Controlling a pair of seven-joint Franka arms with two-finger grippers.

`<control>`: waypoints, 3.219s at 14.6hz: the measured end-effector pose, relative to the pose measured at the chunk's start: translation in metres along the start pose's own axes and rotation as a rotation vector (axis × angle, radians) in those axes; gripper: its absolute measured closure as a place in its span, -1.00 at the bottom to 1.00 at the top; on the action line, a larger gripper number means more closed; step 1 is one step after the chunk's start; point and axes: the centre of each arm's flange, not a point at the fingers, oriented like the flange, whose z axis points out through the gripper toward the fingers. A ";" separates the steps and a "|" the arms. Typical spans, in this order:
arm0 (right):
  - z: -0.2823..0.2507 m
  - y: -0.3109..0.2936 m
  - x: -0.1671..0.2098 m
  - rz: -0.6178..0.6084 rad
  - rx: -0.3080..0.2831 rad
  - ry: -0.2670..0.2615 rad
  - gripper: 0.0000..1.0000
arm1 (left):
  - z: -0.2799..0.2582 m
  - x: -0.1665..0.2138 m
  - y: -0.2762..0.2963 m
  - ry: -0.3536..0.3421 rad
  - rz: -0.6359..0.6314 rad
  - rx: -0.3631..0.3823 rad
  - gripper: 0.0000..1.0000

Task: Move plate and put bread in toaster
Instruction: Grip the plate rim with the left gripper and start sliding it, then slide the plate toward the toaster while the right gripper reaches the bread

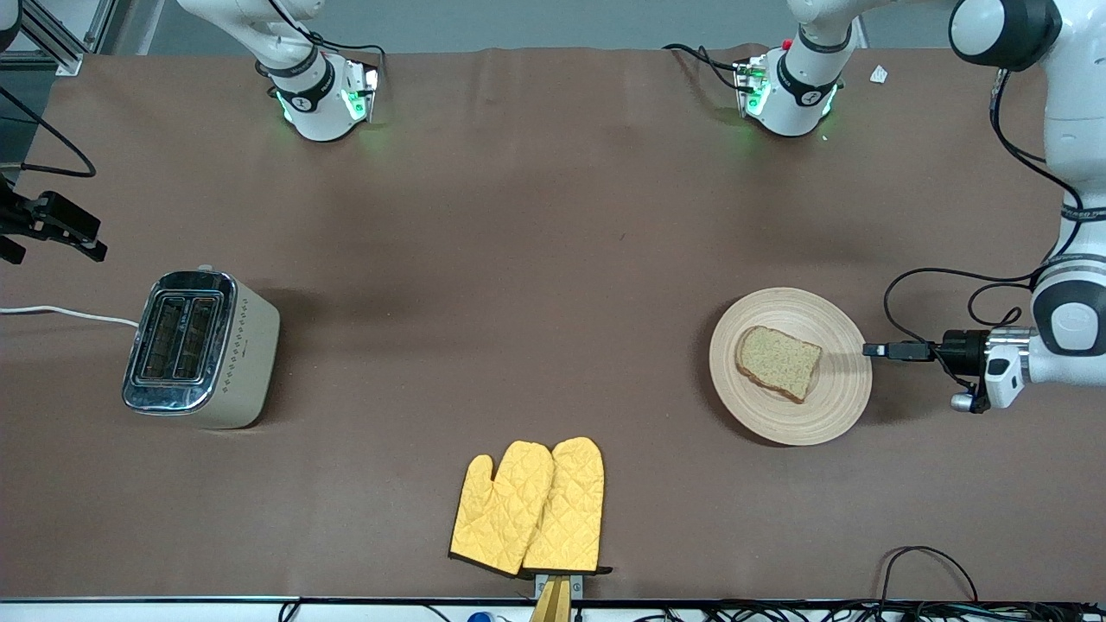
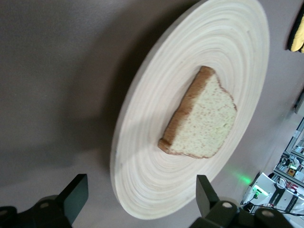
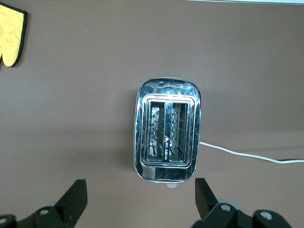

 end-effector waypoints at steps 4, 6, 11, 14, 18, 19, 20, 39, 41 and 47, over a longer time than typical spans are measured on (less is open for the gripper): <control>0.000 0.000 0.000 0.000 0.000 0.000 -1.00 | 0.000 0.001 -0.013 0.024 0.018 -0.029 -0.99; 0.000 0.000 0.000 0.000 0.000 0.000 -1.00 | 0.001 0.003 -0.019 0.053 0.009 -0.067 -0.76; 0.000 0.000 0.000 -0.001 0.000 0.000 -1.00 | 0.004 0.003 -0.030 0.073 -0.003 -0.110 0.21; 0.000 0.000 0.000 -0.001 0.000 0.000 -1.00 | 0.006 0.003 -0.031 0.077 0.013 -0.116 0.57; 0.000 0.000 0.000 -0.001 0.000 0.000 -1.00 | 0.005 0.004 -0.030 0.087 0.068 -0.128 0.78; 0.000 0.000 0.000 -0.001 0.000 0.000 -1.00 | 0.004 0.004 -0.030 0.089 0.084 -0.130 0.79; 0.000 0.000 0.000 -0.001 0.000 0.000 -1.00 | 0.003 0.004 -0.028 0.088 0.095 -0.132 0.79; 0.177 -0.080 0.068 0.073 0.020 -0.139 -1.00 | 0.364 -0.009 0.440 0.229 -0.078 -0.199 0.79; 0.225 -0.096 0.081 0.061 0.034 -0.135 -1.00 | 0.415 -0.031 0.447 0.254 -0.117 -0.195 0.79; 0.317 -0.119 0.093 0.122 0.146 -0.135 -1.00 | 0.450 -0.044 0.449 0.317 -0.134 -0.178 0.48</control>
